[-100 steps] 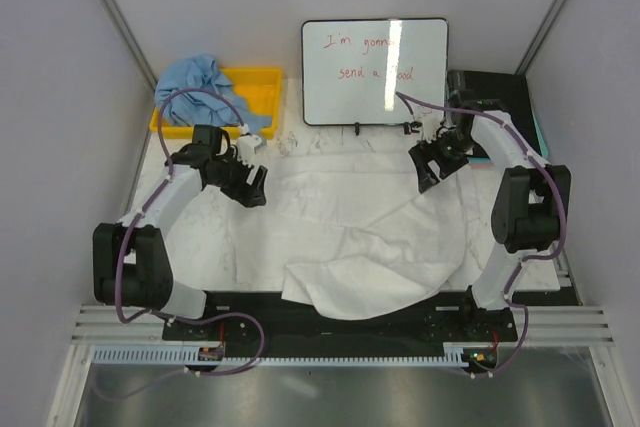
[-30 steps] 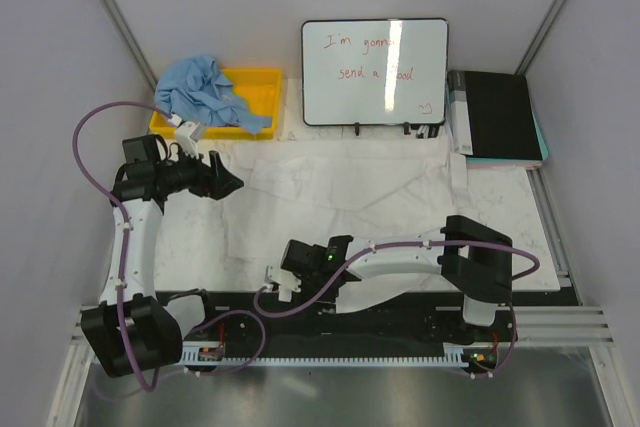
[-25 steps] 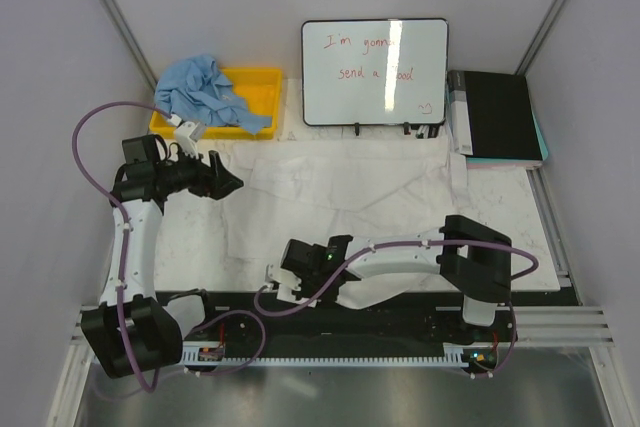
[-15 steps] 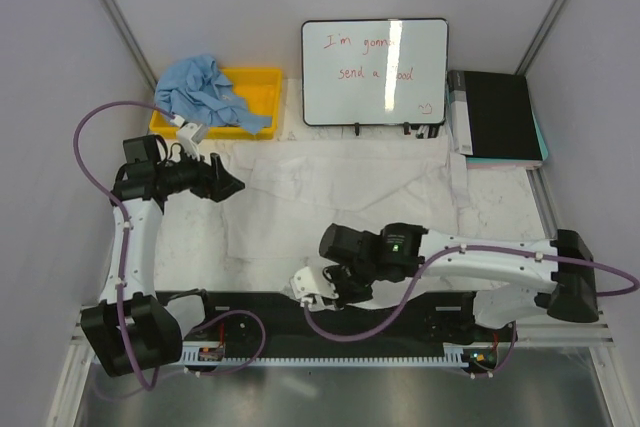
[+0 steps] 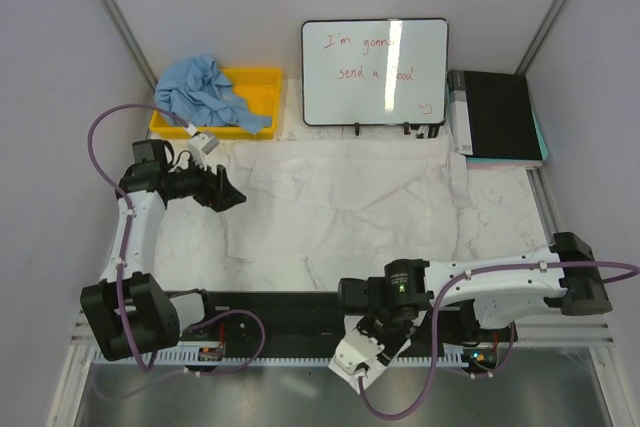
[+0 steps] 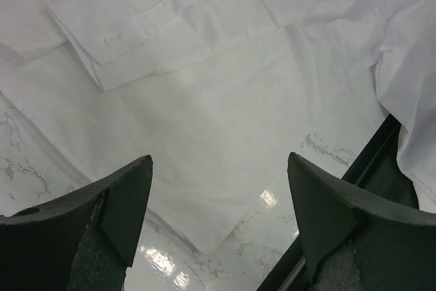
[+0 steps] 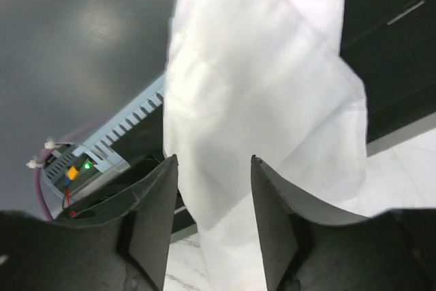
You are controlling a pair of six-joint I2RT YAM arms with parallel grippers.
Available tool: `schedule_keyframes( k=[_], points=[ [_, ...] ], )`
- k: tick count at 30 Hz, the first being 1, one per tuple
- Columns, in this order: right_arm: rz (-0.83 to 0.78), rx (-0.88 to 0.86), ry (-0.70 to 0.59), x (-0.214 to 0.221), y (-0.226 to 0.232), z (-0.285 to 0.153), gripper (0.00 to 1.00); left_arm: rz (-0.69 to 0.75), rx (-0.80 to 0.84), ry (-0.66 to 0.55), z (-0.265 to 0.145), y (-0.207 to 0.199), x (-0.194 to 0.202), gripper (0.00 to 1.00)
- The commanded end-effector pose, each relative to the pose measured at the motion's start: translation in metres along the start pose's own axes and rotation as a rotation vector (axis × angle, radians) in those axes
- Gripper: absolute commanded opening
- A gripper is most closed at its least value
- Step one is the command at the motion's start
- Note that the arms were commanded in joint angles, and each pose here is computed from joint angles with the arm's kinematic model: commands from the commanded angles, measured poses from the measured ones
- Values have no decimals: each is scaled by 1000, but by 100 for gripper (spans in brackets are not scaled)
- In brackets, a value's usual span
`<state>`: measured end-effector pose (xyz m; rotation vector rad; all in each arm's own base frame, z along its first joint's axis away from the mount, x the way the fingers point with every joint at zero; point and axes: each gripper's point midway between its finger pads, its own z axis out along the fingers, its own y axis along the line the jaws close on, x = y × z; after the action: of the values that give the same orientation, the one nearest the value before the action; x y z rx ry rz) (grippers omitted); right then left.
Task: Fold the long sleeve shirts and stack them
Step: Fold the shirt
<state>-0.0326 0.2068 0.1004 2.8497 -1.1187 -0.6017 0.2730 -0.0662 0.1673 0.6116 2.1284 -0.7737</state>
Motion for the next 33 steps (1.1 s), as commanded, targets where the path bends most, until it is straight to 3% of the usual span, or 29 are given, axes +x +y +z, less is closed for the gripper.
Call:
schedule_keyframes(
  k=[1, 5, 7, 10, 13, 15, 21, 25, 29, 33],
  points=[
    [-34, 146, -4, -10, -27, -22, 62, 86, 47, 14, 2, -2, 8, 88],
    [68, 329, -46, 14, -61, -58, 78, 124, 73, 35, 5, -3, 20, 88],
    [168, 413, -25, 49, -80, -78, 79, 167, 102, 40, 6, -7, 26, 86],
    [321, 379, 13, 104, -76, -90, 76, 255, 142, 72, 6, -15, 39, 86],
    [507, 337, 47, 160, -56, -84, 66, 364, 173, 162, 9, -25, 62, 84],
    [611, 291, 52, 184, -41, -70, 59, 411, 195, 213, 12, -32, 79, 82],
    [933, 278, 38, 267, 5, -60, 49, 535, 218, 292, 10, -34, 111, 76],
    [977, 293, 22, 278, 14, -66, 46, 636, 287, 366, 2, -40, 136, 70],
    [961, 347, -30, 268, 9, -65, 50, 711, 324, 422, -1, -44, 161, 67],
    [790, 498, 25, 273, 2, -55, 60, 703, 323, 421, 0, -45, 164, 68]
  ],
)
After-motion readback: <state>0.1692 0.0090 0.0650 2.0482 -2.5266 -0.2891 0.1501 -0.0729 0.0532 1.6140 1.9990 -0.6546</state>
